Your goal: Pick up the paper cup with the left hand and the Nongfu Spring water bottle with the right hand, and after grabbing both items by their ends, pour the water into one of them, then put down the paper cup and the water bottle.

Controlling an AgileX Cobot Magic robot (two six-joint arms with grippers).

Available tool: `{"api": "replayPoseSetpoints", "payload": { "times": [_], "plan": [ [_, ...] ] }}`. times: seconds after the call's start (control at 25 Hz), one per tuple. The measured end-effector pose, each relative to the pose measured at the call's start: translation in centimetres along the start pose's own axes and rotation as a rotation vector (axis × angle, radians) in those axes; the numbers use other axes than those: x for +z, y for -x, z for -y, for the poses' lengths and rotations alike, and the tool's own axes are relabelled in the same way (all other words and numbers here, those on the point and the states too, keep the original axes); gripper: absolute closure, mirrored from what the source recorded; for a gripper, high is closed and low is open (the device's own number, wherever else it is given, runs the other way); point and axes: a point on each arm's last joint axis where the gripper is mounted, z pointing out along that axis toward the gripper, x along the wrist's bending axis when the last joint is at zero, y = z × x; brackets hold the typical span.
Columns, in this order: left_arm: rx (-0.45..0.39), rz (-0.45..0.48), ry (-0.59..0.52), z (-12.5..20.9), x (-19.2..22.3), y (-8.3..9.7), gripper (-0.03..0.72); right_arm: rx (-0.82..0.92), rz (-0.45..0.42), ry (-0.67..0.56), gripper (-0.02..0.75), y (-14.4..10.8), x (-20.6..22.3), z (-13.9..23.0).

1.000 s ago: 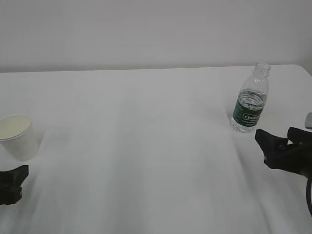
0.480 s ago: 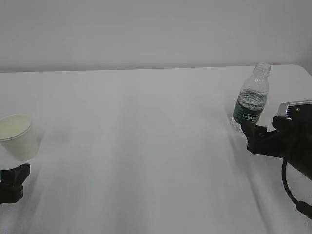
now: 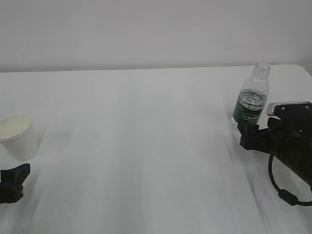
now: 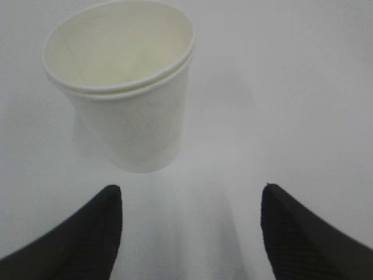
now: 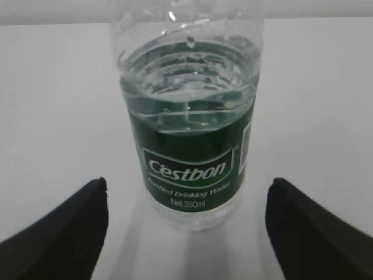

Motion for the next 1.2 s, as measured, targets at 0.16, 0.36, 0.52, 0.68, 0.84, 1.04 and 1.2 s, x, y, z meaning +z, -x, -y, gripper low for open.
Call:
{"api": "replayPoseSetpoints", "payload": {
  "times": [0.16,0.36,0.52,0.68,0.84,1.04,1.2],
  "plan": [
    [0.000,0.000,0.002,0.0,0.0,0.0,0.156,0.003,0.006,-0.002,0.096,0.1,0.5,0.2],
    [0.000,0.000,0.003,0.0,0.0,0.0,0.157,0.003,0.006,0.019,0.101,0.1,1.2,-0.1],
    [0.000,0.000,0.003,0.0,0.0,0.0,0.157,0.005,0.005,0.045,0.103,0.1,2.0,-0.6],
    [0.000,0.000,0.003,0.0,0.0,0.0,0.156,0.005,0.005,0.039,0.106,0.1,2.9,0.0],
    [0.000,0.000,0.003,0.0,0.0,0.0,0.157,0.008,0.005,0.042,0.111,0.1,3.8,0.2],
    [0.000,0.000,0.003,0.0,0.0,0.0,0.157,0.030,0.004,0.059,0.113,0.1,4.3,0.0],
    [0.000,0.000,0.003,0.0,0.0,0.0,0.157,0.036,0.003,0.085,0.118,0.1,4.9,-0.7]
  ]
}}
